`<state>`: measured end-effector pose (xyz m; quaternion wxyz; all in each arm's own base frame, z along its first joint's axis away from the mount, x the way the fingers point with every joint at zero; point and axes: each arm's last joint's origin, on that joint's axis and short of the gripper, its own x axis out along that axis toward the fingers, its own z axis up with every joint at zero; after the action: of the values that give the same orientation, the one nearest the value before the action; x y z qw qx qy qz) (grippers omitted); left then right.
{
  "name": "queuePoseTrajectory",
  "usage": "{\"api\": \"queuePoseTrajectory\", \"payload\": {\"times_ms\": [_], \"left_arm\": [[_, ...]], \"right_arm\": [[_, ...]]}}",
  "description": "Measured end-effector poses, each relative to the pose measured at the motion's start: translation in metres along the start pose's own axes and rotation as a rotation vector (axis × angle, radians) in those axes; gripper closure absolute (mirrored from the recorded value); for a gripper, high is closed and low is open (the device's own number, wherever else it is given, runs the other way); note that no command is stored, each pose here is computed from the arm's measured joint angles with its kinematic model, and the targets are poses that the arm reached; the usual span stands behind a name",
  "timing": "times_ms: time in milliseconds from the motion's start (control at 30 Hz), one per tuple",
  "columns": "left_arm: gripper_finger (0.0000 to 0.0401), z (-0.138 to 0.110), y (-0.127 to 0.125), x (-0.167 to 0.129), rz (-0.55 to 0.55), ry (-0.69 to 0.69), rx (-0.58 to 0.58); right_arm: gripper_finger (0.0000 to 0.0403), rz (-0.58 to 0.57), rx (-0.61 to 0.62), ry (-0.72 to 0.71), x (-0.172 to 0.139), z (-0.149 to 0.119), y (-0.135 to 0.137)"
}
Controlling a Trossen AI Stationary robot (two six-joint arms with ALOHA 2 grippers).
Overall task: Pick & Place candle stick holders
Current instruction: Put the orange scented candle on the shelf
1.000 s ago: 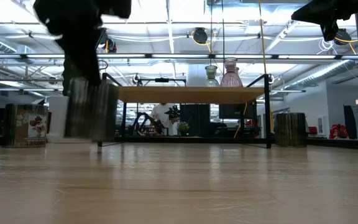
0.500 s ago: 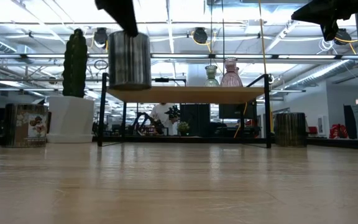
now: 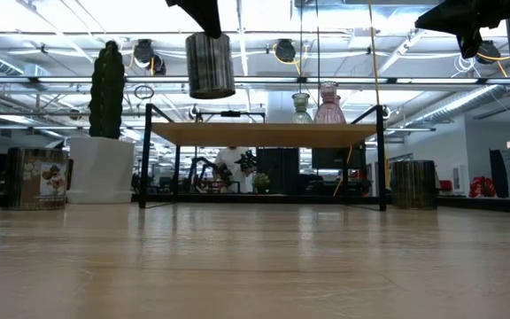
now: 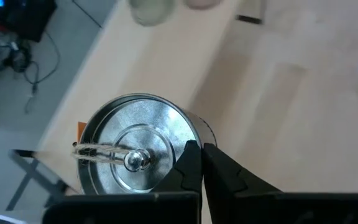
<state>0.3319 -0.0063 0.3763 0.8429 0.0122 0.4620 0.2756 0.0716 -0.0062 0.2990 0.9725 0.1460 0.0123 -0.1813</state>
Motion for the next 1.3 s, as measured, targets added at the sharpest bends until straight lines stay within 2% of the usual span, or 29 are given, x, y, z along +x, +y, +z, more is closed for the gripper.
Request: {"api": "queuePoseTrajectory", "payload": {"times_ms": [267,733,1033,1300], "left_arm": [[0.0401,0.016,0.056,0.021,0.088,0.025,-0.035],[0.0401,0.025,0.128,0.050,0.124,0.026,-0.146],[0.0401,0.029,0.147,0.069,0.105,0.025,-0.192],[0.0401,0.027,0.146,0.098,0.093,0.106,-0.182]], "right_arm": [[0.0399,0.000,0.000,0.000,0.000,0.000,0.000],[0.0399,0.000,0.000,0.000,0.000,0.000,0.000],[0.0399,0.000,0.000,0.000,0.000,0.000,0.000],[0.0399,-0.005,-0.003,0.000,0.000,0.000,0.000]]}}
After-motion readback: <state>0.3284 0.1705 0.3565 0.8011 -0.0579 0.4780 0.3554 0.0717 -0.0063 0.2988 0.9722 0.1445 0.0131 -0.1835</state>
